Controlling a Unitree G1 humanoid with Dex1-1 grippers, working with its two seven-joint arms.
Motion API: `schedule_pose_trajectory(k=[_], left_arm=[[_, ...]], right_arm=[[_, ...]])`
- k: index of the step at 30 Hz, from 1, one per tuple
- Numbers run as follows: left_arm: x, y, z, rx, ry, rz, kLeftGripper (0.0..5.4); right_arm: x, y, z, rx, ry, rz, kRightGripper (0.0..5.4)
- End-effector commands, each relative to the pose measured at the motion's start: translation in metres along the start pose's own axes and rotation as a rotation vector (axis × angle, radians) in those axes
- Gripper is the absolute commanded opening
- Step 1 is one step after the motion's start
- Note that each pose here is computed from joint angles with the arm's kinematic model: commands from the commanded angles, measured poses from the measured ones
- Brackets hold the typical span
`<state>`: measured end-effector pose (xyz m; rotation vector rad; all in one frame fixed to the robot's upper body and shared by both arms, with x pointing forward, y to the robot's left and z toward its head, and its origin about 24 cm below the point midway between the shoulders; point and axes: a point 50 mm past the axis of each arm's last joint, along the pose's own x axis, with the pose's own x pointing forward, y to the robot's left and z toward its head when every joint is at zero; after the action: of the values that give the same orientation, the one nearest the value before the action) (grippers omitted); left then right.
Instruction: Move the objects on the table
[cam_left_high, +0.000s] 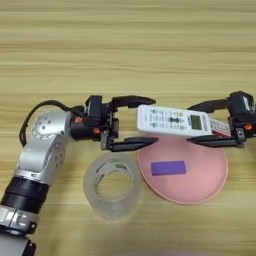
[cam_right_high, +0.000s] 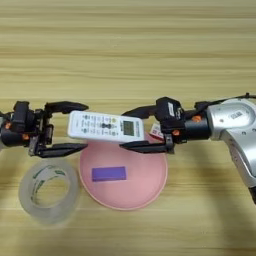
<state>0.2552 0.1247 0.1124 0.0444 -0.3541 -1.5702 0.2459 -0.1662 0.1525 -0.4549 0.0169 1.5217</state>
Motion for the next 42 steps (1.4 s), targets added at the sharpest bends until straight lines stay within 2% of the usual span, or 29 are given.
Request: schedule_pose_trajectory(k=[1,7,24,37,42], left_arm=[[0.0004,0.0021,0.0014,0.026,0.017,-0.007,3.39],[0.0007,0.0024,0.0014,0.028,0.014,-0.007,2.87],[0.0008,0.0037,0.0025,0.036,0.009,-0.002,2.86],[-0.0009,0.0038,0.002,0.041,0.015,0.0,2.86],[-0.0014,0.0042,0.0007,0.043,0.022,0.001,2.86]], right_arm=[[-0.0005,-0.0003,0.0067,-0.016,-0.01,0.007,2.91],[0.0,-0.0002,0.0074,-0.017,-0.012,0.011,2.91],[0.0019,-0.0013,0.0032,-0.007,-0.008,0.007,2.91],[0.0025,-0.0017,0.004,-0.004,-0.024,-0.003,4.32],[0.0016,-0.0033,0.0081,0.003,-0.062,-0.014,4.86]])
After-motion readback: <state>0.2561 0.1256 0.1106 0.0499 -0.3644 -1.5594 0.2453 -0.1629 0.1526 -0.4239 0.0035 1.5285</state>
